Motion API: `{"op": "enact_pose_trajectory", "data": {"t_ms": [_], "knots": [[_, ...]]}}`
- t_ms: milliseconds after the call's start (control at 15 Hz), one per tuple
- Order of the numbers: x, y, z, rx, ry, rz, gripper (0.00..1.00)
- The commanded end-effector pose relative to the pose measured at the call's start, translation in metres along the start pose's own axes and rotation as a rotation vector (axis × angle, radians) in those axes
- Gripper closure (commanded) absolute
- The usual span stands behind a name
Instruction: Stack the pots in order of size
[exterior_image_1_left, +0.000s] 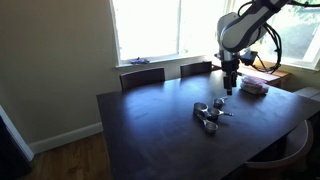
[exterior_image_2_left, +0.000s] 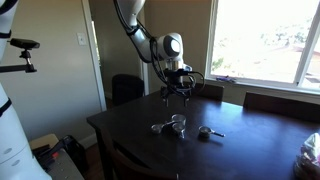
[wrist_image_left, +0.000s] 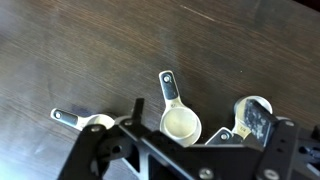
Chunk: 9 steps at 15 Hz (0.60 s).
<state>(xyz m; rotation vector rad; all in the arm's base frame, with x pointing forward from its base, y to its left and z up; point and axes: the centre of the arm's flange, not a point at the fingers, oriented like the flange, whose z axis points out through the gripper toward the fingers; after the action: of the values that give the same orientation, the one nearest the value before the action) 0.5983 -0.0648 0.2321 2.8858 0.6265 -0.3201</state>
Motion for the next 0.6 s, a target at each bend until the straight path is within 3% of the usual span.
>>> {"op": "enact_pose_trajectory", "data": {"t_ms": [0,400,533], "knots": [[0.004,0.003,0.003,-0.008,-0.004,-0.011,0.0],[0.012,0.007,0.005,-0.034,0.022,-0.026,0.0],[0.016,0.012,0.018,-0.033,-0.005,-0.085,0.0]]}}
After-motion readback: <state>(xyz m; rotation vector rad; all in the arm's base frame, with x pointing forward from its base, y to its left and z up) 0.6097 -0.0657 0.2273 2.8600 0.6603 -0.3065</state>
